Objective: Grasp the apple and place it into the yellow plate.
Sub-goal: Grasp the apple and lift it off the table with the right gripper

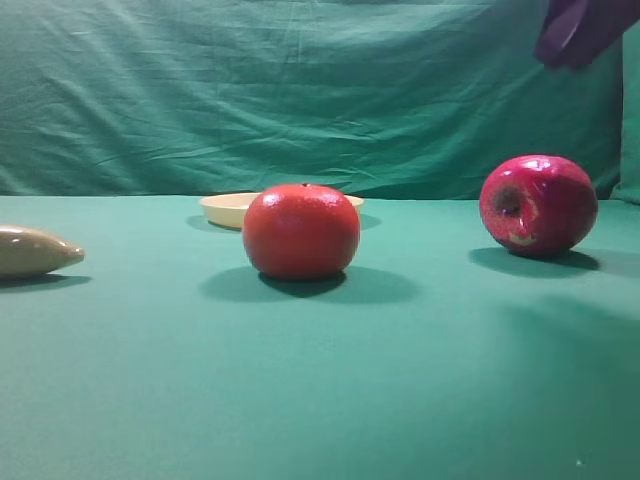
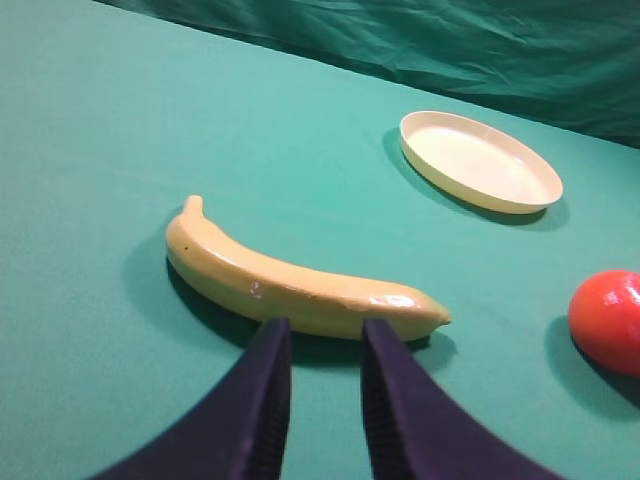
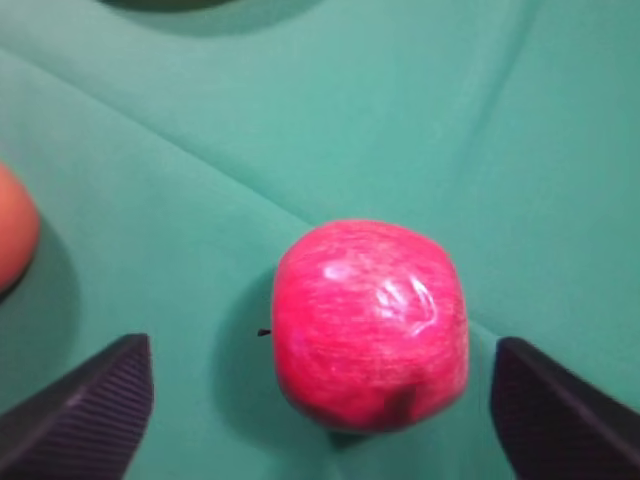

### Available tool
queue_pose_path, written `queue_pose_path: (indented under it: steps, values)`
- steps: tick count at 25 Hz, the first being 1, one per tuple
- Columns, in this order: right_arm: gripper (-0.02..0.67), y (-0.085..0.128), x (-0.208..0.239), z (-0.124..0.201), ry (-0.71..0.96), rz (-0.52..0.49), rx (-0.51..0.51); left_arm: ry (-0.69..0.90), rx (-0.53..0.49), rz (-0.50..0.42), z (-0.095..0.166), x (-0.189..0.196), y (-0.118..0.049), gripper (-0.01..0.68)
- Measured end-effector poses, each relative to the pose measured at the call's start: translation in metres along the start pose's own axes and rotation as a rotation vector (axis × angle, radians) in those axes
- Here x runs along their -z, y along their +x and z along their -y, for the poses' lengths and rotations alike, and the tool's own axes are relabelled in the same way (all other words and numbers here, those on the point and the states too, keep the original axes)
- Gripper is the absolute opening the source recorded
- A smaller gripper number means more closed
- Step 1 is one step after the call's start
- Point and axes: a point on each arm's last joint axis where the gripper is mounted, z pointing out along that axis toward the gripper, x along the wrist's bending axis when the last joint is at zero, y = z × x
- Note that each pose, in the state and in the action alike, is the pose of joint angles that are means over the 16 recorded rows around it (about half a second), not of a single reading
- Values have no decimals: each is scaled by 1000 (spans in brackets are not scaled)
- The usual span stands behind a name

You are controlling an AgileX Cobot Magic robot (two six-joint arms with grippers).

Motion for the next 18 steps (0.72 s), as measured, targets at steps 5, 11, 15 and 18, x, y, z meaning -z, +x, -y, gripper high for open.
queue_pose_path:
  steps: [5,11,15,18]
  values:
    - [641,-5,-26,3,35,3,1,0,0,0,0,0,0,157]
    - [606,-9,-50,6,55,13,-5,0,0,0,0,0,0,157]
    - [567,-12,-57,3,49,19,-5,0,0,0,0,0,0,157]
    - [539,-14,-56,-7,23,24,-2,0,0,0,0,0,0,157]
